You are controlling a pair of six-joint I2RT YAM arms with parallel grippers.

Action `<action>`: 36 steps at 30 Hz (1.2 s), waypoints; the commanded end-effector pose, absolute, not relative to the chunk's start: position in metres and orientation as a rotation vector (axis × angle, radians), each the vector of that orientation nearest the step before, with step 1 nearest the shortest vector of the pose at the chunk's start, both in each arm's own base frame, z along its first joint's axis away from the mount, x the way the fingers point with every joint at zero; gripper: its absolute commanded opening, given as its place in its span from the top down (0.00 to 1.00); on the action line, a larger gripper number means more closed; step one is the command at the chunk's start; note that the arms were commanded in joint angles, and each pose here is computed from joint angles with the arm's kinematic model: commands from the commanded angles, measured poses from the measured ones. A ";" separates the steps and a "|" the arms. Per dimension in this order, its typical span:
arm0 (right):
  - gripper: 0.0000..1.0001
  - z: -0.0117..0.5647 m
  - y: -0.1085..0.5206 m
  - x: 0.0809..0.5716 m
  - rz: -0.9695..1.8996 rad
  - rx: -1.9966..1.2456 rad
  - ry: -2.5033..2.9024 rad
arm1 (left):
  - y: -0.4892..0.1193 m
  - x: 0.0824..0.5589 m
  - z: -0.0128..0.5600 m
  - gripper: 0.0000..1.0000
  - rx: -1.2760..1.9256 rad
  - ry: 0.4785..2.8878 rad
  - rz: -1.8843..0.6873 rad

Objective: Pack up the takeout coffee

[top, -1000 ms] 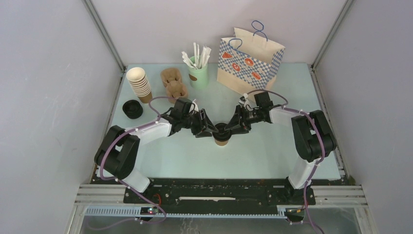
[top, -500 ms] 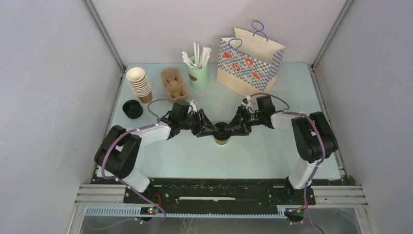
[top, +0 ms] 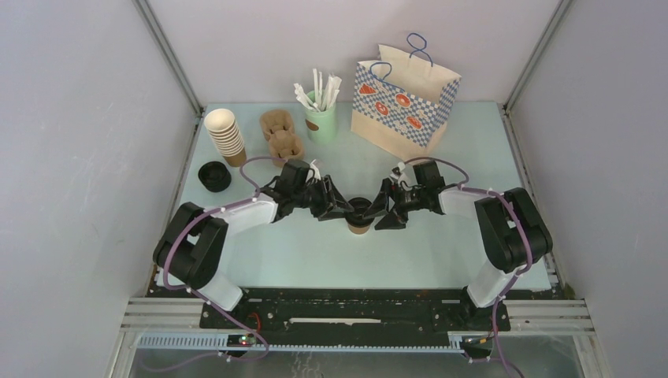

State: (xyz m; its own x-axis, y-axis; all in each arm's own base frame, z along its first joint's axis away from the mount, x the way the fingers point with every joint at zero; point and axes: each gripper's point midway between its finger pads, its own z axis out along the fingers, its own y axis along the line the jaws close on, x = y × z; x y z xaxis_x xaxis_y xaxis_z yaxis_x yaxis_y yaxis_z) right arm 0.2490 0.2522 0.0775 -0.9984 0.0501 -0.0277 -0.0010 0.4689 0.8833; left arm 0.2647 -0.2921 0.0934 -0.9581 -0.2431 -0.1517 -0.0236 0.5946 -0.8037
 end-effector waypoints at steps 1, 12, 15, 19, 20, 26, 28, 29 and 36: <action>0.16 0.045 0.248 0.254 1.439 0.117 2.702 | -0.246 0.226 0.012 0.51 -0.299 2.874 -0.862; 0.30 -0.018 0.218 0.219 1.210 0.356 2.790 | -0.225 0.204 -0.023 0.53 -0.344 2.942 -0.754; 0.22 0.029 0.232 0.240 1.399 0.237 2.678 | -0.226 0.209 -0.015 0.53 -0.302 2.936 -0.744; 0.07 0.097 0.238 0.271 1.500 0.080 2.522 | -0.228 0.217 -0.004 0.53 -0.247 2.927 -0.722; 0.06 0.109 0.238 0.280 1.526 0.059 2.488 | -0.229 0.218 -0.002 0.53 -0.237 2.927 -0.720; 0.12 0.099 0.242 0.298 1.577 0.033 2.547 | -0.235 0.222 0.002 0.53 -0.225 2.922 -0.743; 0.15 0.090 0.246 0.294 1.603 0.028 2.572 | -0.236 0.222 0.004 0.53 -0.226 2.917 -0.746; 0.15 0.086 0.249 0.291 1.612 0.018 2.585 | -0.236 0.223 0.004 0.53 -0.227 2.916 -0.745; 0.21 0.044 0.244 0.288 1.553 0.167 2.677 | -0.235 0.221 0.002 0.53 -0.233 2.922 -0.734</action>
